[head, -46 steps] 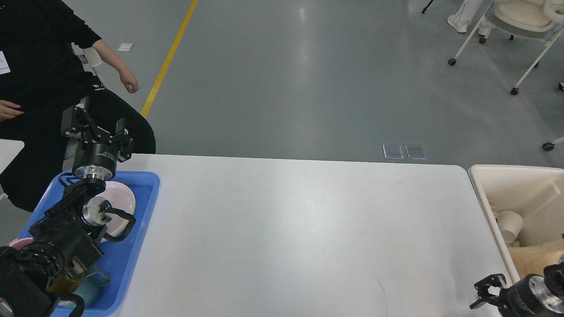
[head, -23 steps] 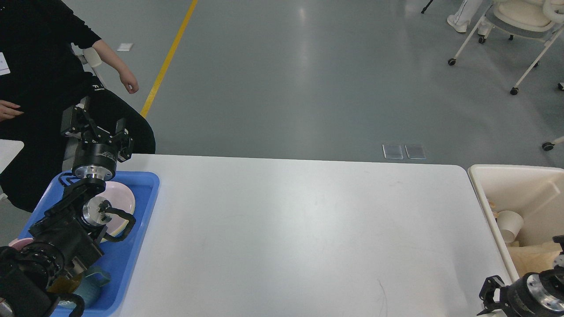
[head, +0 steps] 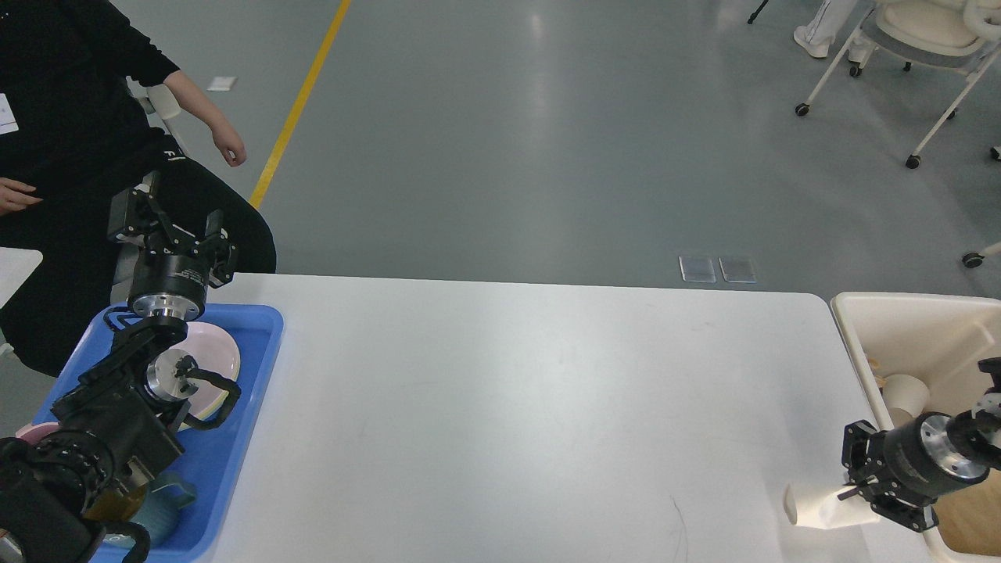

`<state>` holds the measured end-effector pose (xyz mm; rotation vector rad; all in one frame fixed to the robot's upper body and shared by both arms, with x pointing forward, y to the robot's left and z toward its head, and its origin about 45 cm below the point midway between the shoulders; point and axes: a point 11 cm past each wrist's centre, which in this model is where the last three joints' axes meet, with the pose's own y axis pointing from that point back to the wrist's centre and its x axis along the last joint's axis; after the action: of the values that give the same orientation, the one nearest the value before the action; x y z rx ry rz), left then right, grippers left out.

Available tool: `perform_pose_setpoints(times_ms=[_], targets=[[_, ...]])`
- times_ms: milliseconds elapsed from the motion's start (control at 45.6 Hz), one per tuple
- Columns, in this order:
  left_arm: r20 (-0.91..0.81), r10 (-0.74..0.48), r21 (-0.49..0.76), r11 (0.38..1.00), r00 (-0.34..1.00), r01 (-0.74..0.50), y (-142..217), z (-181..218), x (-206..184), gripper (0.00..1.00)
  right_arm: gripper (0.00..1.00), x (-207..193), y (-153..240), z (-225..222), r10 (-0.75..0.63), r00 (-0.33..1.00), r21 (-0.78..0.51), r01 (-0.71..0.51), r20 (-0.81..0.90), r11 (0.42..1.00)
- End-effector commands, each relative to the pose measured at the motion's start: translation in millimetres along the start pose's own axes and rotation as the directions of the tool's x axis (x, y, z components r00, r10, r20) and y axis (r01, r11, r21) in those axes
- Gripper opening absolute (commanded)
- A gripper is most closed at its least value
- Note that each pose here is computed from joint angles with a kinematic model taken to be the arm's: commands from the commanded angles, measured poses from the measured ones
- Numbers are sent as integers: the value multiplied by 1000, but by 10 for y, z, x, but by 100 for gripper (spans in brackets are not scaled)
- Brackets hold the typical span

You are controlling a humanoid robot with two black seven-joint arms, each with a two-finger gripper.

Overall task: Tidy desktop
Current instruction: 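Grasp the white paper cup and lift it into the bin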

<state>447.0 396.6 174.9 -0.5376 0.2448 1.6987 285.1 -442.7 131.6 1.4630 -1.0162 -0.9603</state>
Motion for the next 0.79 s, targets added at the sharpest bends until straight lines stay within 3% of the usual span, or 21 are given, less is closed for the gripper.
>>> perform_pose_setpoints(times_ms=[0,197,439,636,767], targets=[[0,-1,0,1000,1000,1,-3,2,-4,96,0,54,258,-335,23,1000,96,-23,-7,995],[1,0,1,1000,1000,0,2,-2,1,96,0,103,813,-941,73,997,269,-63,-28,961],[1,0,1,1000,1000,0,2,-2,1,96,0,152,1386,-1361,94,996,438,-81,-8,895],[1,0,1,1000,1000,0,2,-2,2,96,0,358,1424,-1285,127,991,441,-136,50,887],[0,1,0,1000,1000,-1,2,-1,3,96,0,994,1304,-912,272,941,352,-329,202,876]])
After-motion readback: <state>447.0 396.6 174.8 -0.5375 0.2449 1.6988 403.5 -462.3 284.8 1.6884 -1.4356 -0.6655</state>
